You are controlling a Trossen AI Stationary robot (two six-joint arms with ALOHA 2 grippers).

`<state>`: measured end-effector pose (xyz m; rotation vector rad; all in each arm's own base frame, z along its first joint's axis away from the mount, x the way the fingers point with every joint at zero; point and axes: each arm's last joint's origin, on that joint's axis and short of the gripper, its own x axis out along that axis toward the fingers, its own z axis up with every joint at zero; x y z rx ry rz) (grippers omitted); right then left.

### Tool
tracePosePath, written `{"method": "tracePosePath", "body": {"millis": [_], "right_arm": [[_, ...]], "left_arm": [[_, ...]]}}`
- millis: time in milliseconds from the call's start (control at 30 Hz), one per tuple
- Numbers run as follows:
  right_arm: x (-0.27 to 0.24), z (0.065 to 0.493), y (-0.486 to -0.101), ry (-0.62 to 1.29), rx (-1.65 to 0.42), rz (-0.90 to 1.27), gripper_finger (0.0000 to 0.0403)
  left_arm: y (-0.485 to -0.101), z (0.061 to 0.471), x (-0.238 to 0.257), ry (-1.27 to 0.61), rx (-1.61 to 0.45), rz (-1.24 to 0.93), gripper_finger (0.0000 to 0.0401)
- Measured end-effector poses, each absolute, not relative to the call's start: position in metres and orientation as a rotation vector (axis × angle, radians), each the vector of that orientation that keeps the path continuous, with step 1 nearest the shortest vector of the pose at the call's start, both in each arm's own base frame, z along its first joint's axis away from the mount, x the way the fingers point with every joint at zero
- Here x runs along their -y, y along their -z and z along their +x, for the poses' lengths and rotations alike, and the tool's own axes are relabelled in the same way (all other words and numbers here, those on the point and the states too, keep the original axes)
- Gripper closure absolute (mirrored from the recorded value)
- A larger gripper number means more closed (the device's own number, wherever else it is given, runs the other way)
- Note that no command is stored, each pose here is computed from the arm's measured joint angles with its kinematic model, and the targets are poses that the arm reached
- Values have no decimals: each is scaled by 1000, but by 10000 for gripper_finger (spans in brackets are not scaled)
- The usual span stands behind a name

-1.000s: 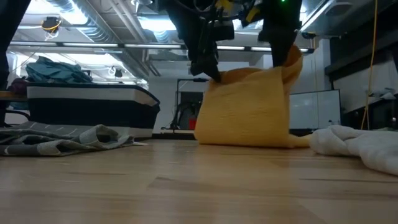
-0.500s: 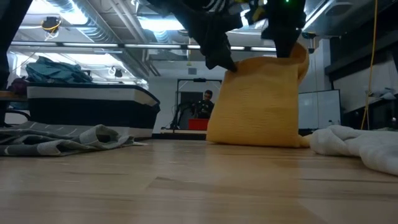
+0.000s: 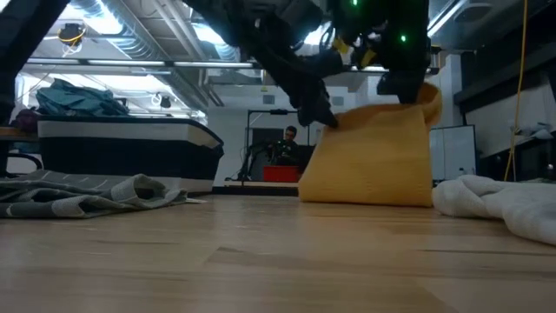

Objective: Fold towel
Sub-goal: Fold the yellow towel

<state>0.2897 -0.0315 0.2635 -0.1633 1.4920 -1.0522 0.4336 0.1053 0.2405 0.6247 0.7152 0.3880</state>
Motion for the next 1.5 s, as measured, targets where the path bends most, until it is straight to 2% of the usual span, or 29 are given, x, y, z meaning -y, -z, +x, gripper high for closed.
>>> {"method": "tracePosePath", "body": {"millis": [333, 733, 833, 967, 1100, 1233, 1367, 1500], "right_arm": [[66, 281, -224, 1051, -1566, -158, 401], [88, 262, -195, 1101, -1639, -224, 373], [91, 259, -189, 1115, -1636, -215, 372], [100, 257, -183, 1107, -1640, -106, 363], [112, 254, -180, 1130, -1625, -26, 317], [123, 251, -181, 1183, -1600, -21, 244], [134, 248, -181, 1229, -1585, -75, 172], [139, 247, -181, 1235, -1579, -51, 127]], "left_arm": [[-221, 447, -136, -410, -595, 631, 400], [-185, 456, -162, -444, -550, 612, 398], [-173, 455, -168, -443, -589, 593, 378], [-169, 451, -175, -460, -624, 538, 322], [-170, 449, -181, -482, -616, 529, 265], [-169, 448, -183, -488, -627, 515, 228], [-169, 448, -183, -491, -621, 511, 214], [-168, 448, -183, -502, -617, 465, 217]]}}
